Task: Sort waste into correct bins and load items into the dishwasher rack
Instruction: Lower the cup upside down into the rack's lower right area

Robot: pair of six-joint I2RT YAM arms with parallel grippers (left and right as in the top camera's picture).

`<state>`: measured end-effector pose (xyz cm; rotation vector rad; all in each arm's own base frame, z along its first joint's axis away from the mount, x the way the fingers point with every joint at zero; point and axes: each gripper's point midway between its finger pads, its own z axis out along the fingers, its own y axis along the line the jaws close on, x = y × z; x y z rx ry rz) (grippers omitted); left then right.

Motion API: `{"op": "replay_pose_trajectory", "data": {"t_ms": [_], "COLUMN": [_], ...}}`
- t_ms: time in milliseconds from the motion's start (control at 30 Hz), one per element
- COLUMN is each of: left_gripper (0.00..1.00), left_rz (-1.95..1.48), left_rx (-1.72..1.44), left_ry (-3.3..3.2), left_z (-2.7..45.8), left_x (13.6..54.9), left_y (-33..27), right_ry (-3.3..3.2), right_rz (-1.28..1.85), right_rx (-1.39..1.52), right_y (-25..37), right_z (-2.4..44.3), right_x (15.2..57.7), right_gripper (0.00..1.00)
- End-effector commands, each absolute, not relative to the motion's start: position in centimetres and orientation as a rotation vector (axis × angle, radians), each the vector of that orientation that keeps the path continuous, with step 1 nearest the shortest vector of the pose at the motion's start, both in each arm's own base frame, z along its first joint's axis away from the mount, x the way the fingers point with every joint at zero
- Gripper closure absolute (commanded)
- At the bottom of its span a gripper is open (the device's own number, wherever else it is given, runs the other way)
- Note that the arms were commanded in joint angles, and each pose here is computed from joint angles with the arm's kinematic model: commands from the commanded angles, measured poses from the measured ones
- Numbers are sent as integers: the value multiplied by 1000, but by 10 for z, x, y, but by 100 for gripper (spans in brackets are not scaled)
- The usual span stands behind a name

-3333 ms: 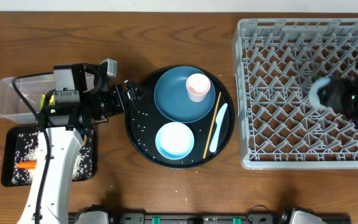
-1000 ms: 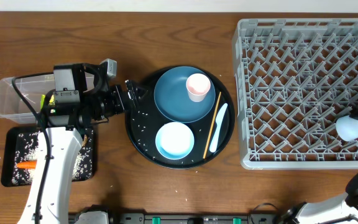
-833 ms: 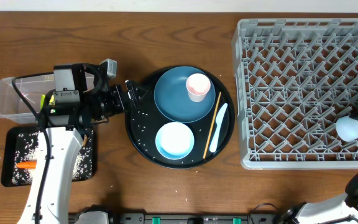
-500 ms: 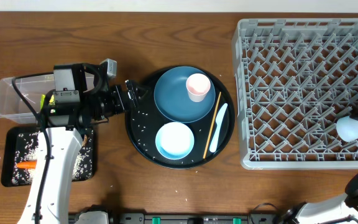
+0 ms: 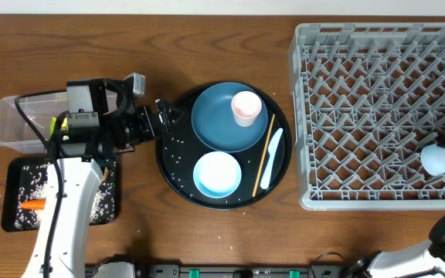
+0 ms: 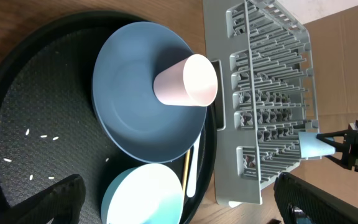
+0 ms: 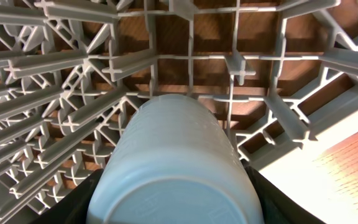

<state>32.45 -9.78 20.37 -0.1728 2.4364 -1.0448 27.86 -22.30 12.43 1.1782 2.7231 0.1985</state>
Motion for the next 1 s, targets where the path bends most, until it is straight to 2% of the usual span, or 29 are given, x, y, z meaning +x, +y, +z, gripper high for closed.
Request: {"op": "replay_pose_trajectory", "data": {"t_ms": [0,367,967], "left_gripper": [2,2,2], "left_rz": [-1029,-1029,-1029], "left_rx": [-158,-158,-158], "left_ry": [2420,2420,2420], "left_z": [209,209,209], "left_x": [325,325,325], "left_y": [-96,-96,-96], "right_ry": [2685,2707,2721], "right_rz": [158,59,65], "right_rx": [1168,1188,1176], "right_y": [-229,-238,-234], "right_z": [139,137,136], "right_x": [280,271,273], "right_gripper": [99,99,99]}}
